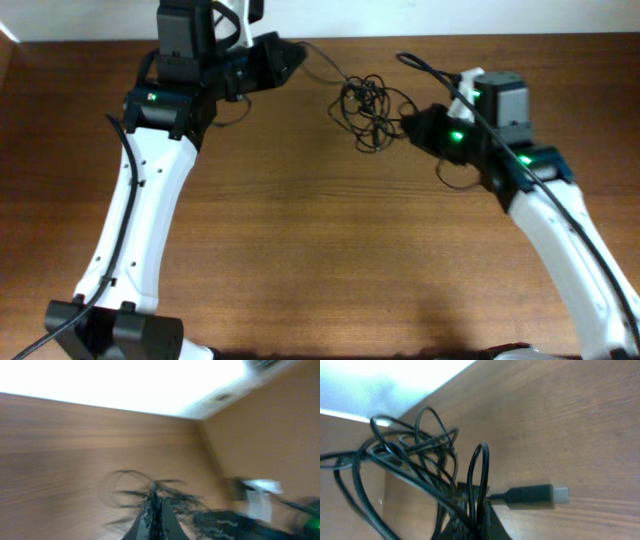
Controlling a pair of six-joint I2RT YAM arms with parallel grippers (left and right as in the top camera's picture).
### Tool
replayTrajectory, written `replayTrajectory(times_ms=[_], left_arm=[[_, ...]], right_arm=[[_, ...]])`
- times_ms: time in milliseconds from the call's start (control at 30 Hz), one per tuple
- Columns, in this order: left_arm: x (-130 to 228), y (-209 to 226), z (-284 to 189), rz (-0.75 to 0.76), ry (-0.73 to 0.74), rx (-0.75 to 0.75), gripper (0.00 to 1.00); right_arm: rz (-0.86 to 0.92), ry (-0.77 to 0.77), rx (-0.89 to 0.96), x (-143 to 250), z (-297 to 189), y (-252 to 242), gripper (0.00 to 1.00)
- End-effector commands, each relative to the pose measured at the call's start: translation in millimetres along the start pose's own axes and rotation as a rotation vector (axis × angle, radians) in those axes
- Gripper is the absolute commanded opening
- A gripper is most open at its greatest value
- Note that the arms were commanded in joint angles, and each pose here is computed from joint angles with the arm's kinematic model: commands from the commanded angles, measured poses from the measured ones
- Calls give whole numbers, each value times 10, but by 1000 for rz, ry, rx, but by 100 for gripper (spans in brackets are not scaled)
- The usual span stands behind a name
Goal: Untangle cables
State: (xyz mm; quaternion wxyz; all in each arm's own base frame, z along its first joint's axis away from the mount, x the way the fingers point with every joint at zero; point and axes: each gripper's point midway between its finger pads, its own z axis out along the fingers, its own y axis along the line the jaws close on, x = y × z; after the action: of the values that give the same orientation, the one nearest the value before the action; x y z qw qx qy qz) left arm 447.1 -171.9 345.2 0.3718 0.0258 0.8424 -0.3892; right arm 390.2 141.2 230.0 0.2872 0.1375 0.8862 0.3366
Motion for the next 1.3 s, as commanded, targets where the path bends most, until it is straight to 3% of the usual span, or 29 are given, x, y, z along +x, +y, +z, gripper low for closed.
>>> replayTrajectory(times_ms=[0,133,267,400,567,600,733,1000,1267], left_arm=[[-140,453,-150,175,-58,-259,0],[39,663,-66,180,26,-313,0],[241,840,52,146,113,-335,0],[348,881,47,245,176,-337,3],[493,831,89,314,245,-269,62],[539,860,102,319,266,-270,68],[694,929,266,303,324,-256,71],[1323,183,870,354,470,154,72],[2046,-362,1390,373,596,429,73]], right_arm=[[-46,-12,60,27,-407,-162,4],[-29,46,203,237,-579,-467,4],[-36,61,224,280,-599,-509,4],[-36,58,255,294,-638,-559,4],[-40,60,277,288,-713,-547,4],[-36,68,281,310,-718,-558,4],[-34,94,284,379,-716,-556,4],[-49,97,268,398,-688,-488,4],[-47,109,247,419,-681,-454,4]])
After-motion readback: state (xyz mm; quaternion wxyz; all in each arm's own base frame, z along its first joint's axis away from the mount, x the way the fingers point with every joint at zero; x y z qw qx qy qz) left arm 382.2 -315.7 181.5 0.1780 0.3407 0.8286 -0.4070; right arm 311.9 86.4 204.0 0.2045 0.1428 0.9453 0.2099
